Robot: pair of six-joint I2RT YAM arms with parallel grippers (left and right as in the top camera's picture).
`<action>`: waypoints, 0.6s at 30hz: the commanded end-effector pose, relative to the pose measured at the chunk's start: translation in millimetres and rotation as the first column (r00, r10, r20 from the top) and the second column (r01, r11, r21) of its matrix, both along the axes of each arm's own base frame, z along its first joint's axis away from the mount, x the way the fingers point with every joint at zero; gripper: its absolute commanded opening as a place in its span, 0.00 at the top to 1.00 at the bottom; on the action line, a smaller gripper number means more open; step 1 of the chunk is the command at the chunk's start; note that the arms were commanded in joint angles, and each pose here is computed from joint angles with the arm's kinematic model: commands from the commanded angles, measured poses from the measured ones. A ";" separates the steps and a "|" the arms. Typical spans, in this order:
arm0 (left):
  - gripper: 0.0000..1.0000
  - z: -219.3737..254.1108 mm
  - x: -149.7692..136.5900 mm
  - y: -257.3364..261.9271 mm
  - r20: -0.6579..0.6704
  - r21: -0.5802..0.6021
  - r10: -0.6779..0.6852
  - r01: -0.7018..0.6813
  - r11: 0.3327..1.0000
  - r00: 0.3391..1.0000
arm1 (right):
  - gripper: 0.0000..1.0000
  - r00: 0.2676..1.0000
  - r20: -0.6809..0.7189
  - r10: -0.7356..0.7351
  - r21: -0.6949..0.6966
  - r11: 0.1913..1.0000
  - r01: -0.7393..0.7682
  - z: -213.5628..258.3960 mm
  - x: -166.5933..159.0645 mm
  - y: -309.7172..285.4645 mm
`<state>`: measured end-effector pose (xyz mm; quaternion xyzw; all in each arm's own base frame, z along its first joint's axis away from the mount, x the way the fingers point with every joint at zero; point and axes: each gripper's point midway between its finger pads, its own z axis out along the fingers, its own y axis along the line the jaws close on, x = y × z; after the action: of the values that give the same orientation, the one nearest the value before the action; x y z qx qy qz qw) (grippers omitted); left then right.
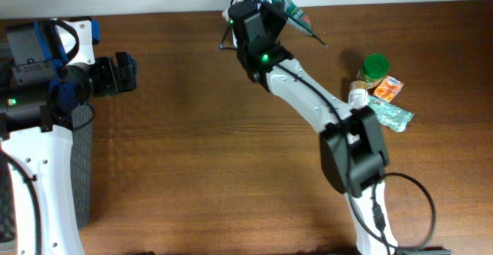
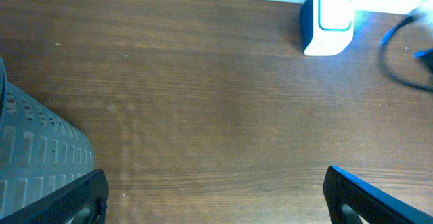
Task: Scan the item barcode
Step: 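Lift the glove package and hold its barcode to the scanner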
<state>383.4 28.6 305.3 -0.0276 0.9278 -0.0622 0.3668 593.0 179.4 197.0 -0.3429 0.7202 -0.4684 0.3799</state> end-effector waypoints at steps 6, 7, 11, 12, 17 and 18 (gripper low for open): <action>0.01 8.5 -0.5 -2.5 0.025 0.004 -0.017 0.017 1.000 1.000 | 0.96 0.995 -0.035 -0.096 -0.183 0.979 0.088 -40.9 4.2 -10.7; 0.01 8.5 -0.5 -2.5 0.025 0.004 -0.017 0.017 1.000 1.000 | 0.96 0.995 -0.037 -0.094 -0.188 0.978 0.086 -41.2 4.4 -10.6; 0.01 8.5 -0.5 -2.5 0.025 0.004 -0.017 0.017 1.000 1.000 | 0.96 0.995 -0.042 -0.094 -0.197 0.977 0.084 -41.2 4.7 -11.7; 0.01 8.5 -0.5 -2.5 0.025 0.004 -0.017 0.017 1.000 1.000 | 0.96 0.995 -0.042 -0.095 -0.197 0.977 0.085 -41.2 4.7 -11.8; 0.01 8.5 -0.5 -2.5 0.025 0.004 -0.017 0.017 1.000 1.000 | 0.96 0.994 -0.041 -0.098 -0.198 0.976 0.088 -40.9 4.3 -11.9; 0.01 8.5 -0.5 -2.5 0.025 0.004 -0.017 0.017 1.000 1.000 | 0.96 0.994 -0.041 -0.098 -0.199 0.976 0.088 -40.9 4.2 -12.0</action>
<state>383.4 28.6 305.3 -0.0276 0.9278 -0.0622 0.3668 598.6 169.0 142.8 -0.3729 0.6950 -0.5366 0.3000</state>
